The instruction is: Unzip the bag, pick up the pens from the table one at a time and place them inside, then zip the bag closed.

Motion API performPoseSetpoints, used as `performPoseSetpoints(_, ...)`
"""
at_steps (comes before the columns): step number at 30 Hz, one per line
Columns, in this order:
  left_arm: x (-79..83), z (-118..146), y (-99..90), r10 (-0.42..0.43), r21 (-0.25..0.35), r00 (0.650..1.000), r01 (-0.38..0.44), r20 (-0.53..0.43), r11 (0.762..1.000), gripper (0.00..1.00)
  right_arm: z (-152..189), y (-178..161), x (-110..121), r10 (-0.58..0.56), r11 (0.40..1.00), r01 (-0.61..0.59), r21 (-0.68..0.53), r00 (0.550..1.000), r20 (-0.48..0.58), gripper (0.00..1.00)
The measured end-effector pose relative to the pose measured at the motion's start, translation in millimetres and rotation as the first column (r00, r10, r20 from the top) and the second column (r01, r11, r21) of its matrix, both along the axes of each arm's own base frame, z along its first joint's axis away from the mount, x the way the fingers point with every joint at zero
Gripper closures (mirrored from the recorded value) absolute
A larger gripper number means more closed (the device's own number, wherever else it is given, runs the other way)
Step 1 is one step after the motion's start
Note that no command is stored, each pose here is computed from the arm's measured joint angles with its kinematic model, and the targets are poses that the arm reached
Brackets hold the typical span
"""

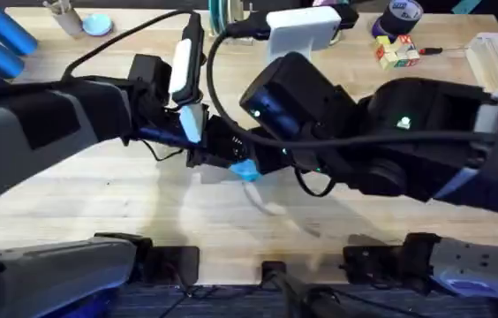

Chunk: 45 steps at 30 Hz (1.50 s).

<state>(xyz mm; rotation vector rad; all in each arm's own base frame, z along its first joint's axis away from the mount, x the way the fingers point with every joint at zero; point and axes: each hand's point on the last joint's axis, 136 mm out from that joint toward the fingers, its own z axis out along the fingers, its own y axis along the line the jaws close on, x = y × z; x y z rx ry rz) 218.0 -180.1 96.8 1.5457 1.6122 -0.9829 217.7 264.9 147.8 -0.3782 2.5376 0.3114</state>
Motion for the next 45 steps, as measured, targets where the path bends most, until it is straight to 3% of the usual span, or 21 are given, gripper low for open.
performPoseSetpoints(16,-0.5,1,-0.8,-0.003,-0.006,1.000,0.003,-0.001,1.000,0.956,-8,-73,50,-0.197,0.980,0.194,-0.053,0.978,-0.063,0.970)
performPoseSetpoints(22,-1.2,1,-0.8,-0.003,-0.006,1.000,0.003,-0.006,1.000,0.956,-9,-120,78,-0.304,0.951,0.300,-0.073,0.951,-0.060,0.970)
performPoseSetpoints(29,-0.8,2,-1.8,-0.006,-0.015,1.000,0.006,0.000,1.000,0.957,-10,-149,96,-0.363,0.931,0.365,-0.009,0.925,-0.108,0.970)
performPoseSetpoints(39,-0.5,2,-1.9,-0.006,-0.016,1.000,0.006,0.001,1.000,0.957,-74,-174,126,-0.436,0.895,0.445,-0.021,0.865,-0.248,0.968)
performPoseSetpoints(45,-2.2,2,-1.5,-0.005,-0.012,1.000,0.005,-0.010,1.000,0.957,-84,-206,149,-0.523,0.851,0.523,-0.050,0.834,-0.176,0.970)
